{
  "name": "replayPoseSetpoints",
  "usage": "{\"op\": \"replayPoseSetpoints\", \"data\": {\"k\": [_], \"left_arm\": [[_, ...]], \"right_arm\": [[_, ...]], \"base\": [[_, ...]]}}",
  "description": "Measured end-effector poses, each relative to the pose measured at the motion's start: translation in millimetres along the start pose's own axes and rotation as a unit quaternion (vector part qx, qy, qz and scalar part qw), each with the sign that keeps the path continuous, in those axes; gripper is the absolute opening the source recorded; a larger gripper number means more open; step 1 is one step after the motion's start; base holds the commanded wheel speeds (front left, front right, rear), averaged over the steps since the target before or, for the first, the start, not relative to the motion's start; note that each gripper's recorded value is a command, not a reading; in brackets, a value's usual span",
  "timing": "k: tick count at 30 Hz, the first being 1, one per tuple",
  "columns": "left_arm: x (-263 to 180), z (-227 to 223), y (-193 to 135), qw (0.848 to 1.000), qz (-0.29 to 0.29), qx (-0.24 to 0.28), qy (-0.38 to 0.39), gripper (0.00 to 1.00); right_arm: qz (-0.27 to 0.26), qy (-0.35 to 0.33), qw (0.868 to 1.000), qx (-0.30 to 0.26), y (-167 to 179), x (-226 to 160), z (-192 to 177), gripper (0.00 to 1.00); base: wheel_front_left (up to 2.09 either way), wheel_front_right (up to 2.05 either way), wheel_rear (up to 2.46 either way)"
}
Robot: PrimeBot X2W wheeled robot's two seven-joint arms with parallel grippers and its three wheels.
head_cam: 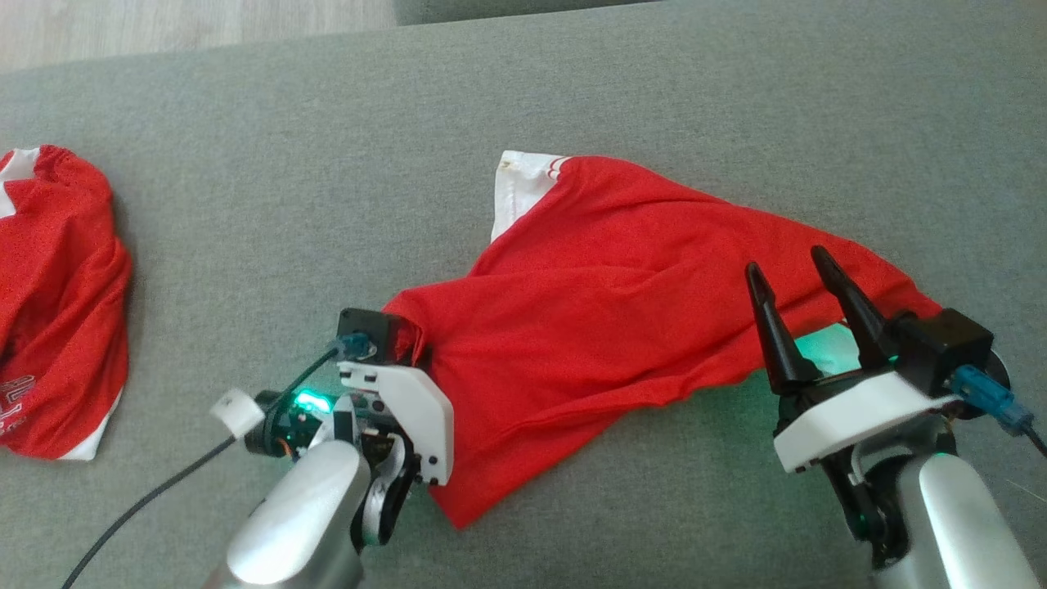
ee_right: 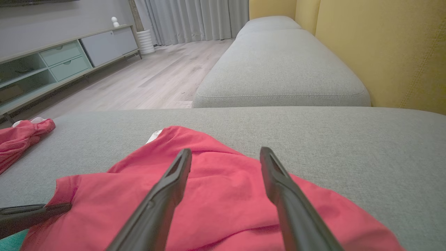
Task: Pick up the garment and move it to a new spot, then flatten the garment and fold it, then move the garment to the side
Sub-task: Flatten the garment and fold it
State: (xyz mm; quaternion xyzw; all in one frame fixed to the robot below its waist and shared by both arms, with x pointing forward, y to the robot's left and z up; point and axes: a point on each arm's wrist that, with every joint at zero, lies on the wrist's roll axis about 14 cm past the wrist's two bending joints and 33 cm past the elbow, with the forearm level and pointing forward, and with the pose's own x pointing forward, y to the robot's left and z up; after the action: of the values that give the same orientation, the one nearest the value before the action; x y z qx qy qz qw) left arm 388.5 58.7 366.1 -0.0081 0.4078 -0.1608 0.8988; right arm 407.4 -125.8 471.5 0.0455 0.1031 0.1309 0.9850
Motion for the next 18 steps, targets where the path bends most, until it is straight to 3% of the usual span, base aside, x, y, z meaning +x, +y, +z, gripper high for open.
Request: {"op": "replayPoseSetpoints", "data": {"k": [4, 5, 8, 10, 11, 12, 15, 18], "left_arm": [[0.2, 8.8, 2.4, 0.999, 0.005, 0.002, -0.04, 0.0], [-2.0, 23.6, 3.3, 0.996, 0.008, 0.004, -0.09, 0.0], [-6.6, 45.2, 3.6, 0.989, 0.009, 0.006, -0.146, 0.0], [-12.9, 73.5, 4.7, 0.978, 0.012, 0.012, -0.209, 0.0], [-19.4, 103.6, 5.3, 0.964, 0.014, 0.025, -0.265, 0.0], [-19.4, 103.6, 5.3, 0.964, 0.014, 0.025, -0.265, 0.0], [-29.3, 147.6, 8.4, 0.94, 0.023, 0.036, -0.339, 0.0], [-26.5, 165.8, 13.4, 0.933, 0.03, 0.034, -0.357, 0.0]], "right_arm": [[0.001, -0.002, 1.0, 0.0, 0.2, 0.7, 1.4, 1.0], [0.001, -0.003, 1.0, 0.0, 0.1, 1.0, 1.8, 1.0], [0.0, -0.003, 1.0, 0.0, -0.1, 1.1, 2.2, 1.0], [0.0, -0.003, 1.0, 0.0, -0.5, 1.4, 1.9, 1.0], [-0.001, -0.002, 1.0, 0.0, -1.0, 1.6, 1.3, 1.0], [-0.001, -0.002, 1.0, 0.0, -1.0, 1.6, 1.3, 1.0], [-0.002, -0.003, 1.0, 0.0, -2.6, 3.1, 2.2, 1.0], [-0.003, -0.003, 1.0, -0.001, -3.6, 3.7, 2.4, 1.0]], "base": [[0.0, 0.0, 0.0], [0.0, 0.0, 0.0], [0.0, 0.0, 0.0], [0.0, 0.0, 0.0], [0.0, 0.0, 0.0], [0.0, 0.0, 0.0], [0.0, 0.0, 0.0], [0.0, 0.0, 0.0]]}}
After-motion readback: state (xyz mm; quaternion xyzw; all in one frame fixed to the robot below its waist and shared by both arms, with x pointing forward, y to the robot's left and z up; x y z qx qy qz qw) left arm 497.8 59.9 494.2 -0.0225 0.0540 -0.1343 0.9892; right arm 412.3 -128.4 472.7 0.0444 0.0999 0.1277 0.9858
